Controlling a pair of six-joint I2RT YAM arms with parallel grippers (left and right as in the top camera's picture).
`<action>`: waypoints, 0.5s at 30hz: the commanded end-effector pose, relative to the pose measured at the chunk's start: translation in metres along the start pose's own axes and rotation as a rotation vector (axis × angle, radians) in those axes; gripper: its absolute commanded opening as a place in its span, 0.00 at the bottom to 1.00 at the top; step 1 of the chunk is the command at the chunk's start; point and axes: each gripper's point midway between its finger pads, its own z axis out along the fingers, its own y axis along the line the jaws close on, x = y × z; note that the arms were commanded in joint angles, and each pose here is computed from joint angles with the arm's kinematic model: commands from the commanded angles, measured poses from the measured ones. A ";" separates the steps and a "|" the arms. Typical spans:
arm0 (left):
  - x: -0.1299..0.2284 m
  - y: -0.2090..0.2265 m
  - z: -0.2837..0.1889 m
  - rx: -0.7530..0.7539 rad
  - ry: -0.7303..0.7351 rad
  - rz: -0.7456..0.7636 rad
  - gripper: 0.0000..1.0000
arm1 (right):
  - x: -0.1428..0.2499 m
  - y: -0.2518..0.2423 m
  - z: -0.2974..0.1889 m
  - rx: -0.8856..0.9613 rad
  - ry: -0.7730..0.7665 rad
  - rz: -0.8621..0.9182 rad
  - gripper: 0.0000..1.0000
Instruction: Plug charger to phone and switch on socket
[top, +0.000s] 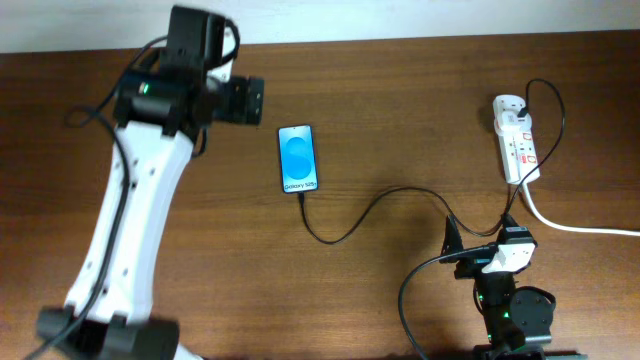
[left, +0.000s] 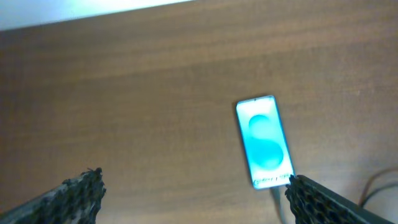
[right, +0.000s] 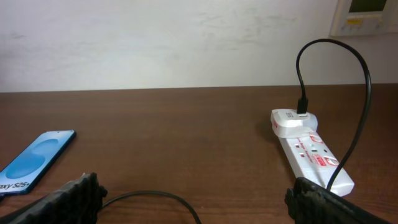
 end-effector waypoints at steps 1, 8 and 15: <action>0.024 0.010 -0.012 -0.039 -0.030 0.018 0.99 | 0.001 -0.004 0.000 0.019 -0.001 0.004 0.98; 0.092 0.020 0.008 -0.046 -0.115 -0.022 1.00 | 0.001 -0.004 0.000 0.019 -0.001 0.004 0.98; 0.150 0.033 0.009 -0.017 -0.303 -0.096 0.99 | 0.001 -0.004 0.000 0.019 -0.001 0.004 0.98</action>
